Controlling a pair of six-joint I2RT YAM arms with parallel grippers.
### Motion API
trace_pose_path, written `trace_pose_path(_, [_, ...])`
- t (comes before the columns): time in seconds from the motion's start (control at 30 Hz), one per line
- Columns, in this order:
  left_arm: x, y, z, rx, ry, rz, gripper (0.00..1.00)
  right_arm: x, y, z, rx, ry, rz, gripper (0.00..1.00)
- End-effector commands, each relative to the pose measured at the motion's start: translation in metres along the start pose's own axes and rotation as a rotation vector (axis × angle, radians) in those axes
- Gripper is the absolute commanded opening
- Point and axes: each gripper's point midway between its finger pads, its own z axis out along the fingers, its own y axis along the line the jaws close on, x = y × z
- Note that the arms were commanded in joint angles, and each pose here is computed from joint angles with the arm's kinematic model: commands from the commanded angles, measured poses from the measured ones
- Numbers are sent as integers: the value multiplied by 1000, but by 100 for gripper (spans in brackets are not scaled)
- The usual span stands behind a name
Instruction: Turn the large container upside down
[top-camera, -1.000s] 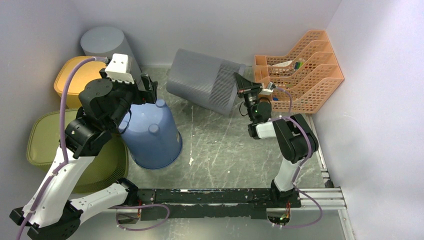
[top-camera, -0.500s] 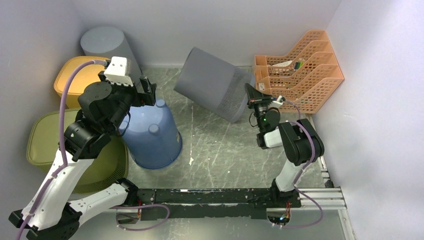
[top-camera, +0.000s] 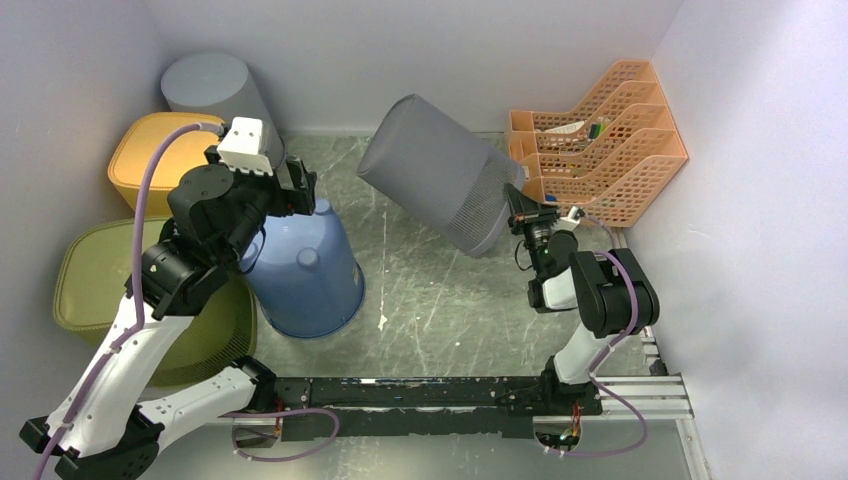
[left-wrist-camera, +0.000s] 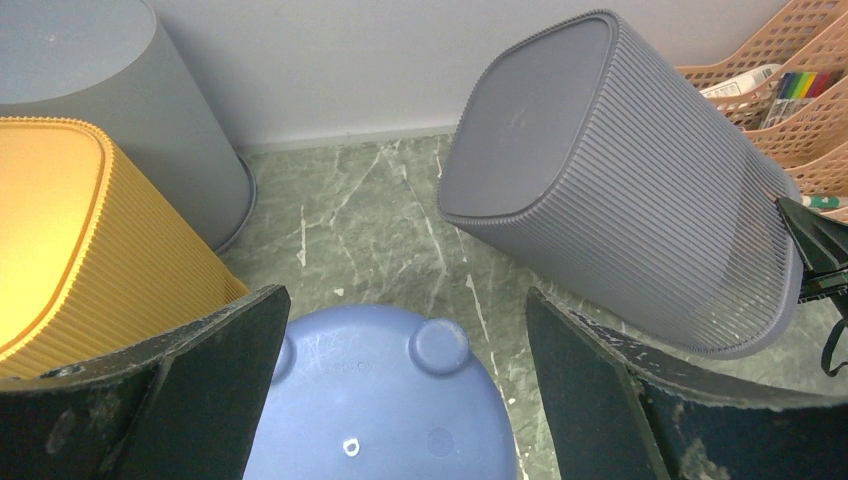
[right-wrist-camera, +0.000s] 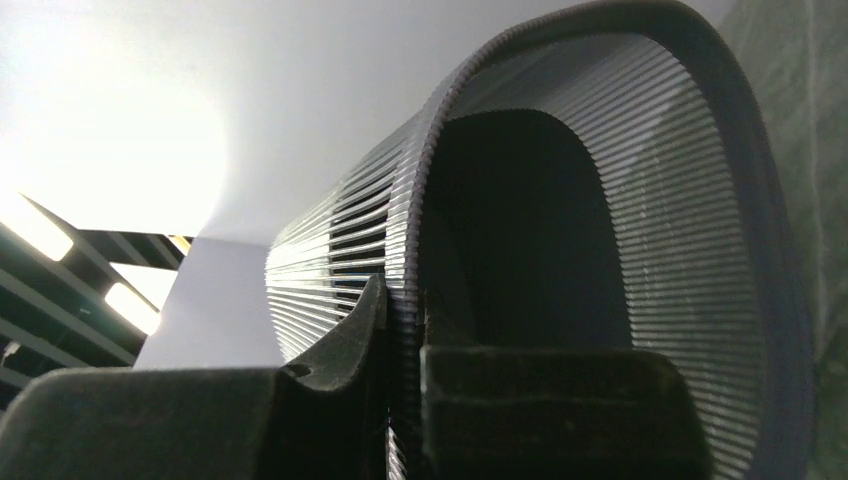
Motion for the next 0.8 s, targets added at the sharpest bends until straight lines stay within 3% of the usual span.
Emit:
trace_pose_path(0.0, [2,-1,1,3,-5,-13,100,24,-8,-42,-65,126,-131,0])
trace_pose_path(0.2, [7,-3,4,10,1,-14,100,22,-25,-63,1,128,-168,0])
trace_pose_path(0.77, [15,-8,13,19,21,-10,100,32,-44,-70,43,210,-193,0])
